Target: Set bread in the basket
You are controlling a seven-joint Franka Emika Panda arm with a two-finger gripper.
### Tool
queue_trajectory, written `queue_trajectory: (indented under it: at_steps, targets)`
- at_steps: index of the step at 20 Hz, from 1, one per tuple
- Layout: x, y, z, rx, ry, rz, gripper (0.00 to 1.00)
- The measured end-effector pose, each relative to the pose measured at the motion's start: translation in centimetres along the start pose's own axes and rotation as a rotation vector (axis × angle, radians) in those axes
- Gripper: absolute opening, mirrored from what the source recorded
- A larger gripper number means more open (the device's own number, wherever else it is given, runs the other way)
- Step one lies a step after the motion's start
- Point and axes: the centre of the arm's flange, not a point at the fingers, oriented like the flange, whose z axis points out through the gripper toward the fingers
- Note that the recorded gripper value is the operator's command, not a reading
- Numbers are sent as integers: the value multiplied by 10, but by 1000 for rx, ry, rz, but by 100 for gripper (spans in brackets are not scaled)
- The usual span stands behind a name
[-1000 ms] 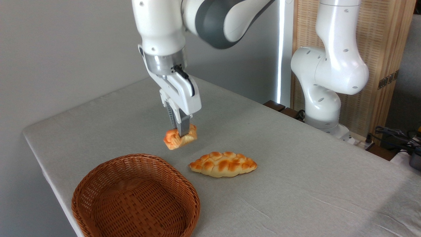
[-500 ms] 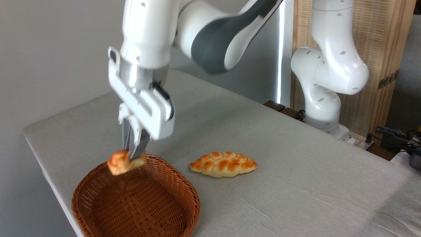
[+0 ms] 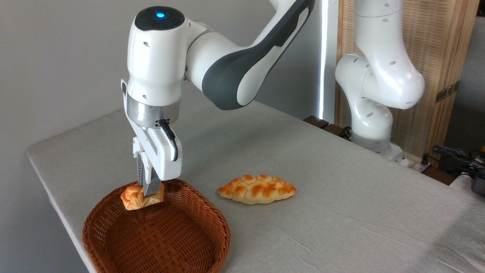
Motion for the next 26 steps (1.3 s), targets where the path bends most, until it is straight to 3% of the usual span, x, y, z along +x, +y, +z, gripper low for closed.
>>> queue_trajectory:
  at_steps: [3, 11, 13, 15, 18, 22, 26]
  targets:
    - [0, 0, 2, -3, 0, -1, 100]
    - [1, -1, -2, 3, 5, 5, 100]
    - [1, -3, -16, 14, 17, 4, 100]
    - [-6, -1, -43, -10, 10, -4, 100]
    - [-22, 11, -89, -41, -38, -18, 100]
    - [-15, 23, -134, -5, -152, -122, 100]
    - [2, 40, -140, 3, -222, -165, 100]
